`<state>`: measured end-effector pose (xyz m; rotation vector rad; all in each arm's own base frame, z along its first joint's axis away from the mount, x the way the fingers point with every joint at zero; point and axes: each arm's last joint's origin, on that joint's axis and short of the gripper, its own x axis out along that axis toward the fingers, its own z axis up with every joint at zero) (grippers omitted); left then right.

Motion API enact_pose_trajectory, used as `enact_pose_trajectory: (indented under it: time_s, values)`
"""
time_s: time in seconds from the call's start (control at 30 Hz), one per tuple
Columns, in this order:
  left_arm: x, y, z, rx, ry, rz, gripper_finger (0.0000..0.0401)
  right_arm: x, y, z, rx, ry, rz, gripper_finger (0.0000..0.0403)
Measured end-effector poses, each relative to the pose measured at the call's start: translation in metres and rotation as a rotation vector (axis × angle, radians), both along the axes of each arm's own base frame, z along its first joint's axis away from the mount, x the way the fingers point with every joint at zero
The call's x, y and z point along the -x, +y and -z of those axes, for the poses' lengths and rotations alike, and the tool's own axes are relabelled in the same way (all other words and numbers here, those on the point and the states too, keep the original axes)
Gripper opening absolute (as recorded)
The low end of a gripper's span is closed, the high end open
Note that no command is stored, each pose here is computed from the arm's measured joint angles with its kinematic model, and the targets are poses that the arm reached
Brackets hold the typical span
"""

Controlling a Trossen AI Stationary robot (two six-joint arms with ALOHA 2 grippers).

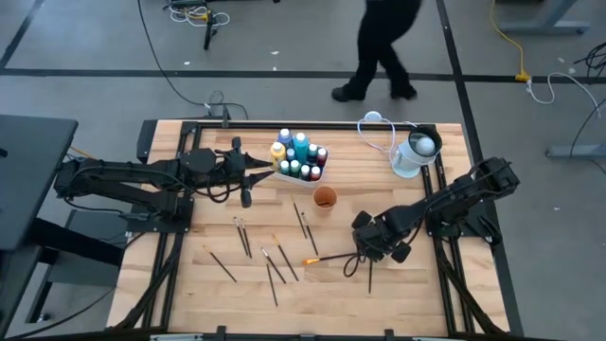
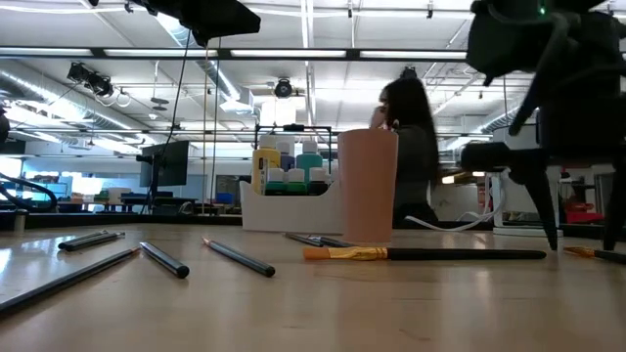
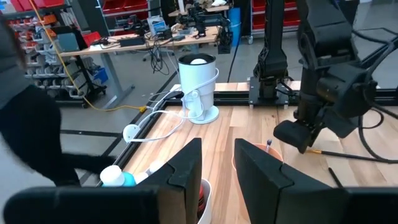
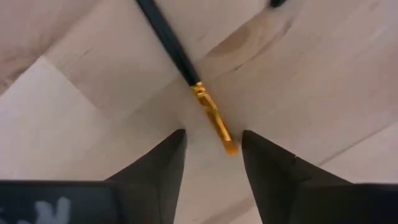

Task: Pick & Place Paint Supplies
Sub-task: Put the black paint brush into the orange cup

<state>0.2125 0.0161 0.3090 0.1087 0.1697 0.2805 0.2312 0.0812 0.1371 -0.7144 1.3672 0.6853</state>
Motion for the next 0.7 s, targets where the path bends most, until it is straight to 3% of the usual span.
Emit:
enact_pose_trajectory:
  time_s: [0.17,0.3,0.4,0.7]
  values:
    - [0.0,0.0,0.0,0.0,-0.002,0.0,0.0103,0.008,-0.003,0.01,-0.006,-0.015,-0.107,0.0125]
    - [0.0,0.0,-0.001,-0.002,-0.008,0.0,0.0103,0.009,-0.003,0.011,0.008,-0.017,-0.209,0.0057]
    - [0.0,0.0,-0.001,-0.019,-0.003,0.002,0.0103,0.004,-0.002,0.008,0.015,-0.024,-0.209,0.0012]
    - [0.0,0.0,-0.001,-0.022,-0.001,0.001,0.0103,-0.025,0.01,-0.035,-0.01,-0.076,-0.125,0.0005]
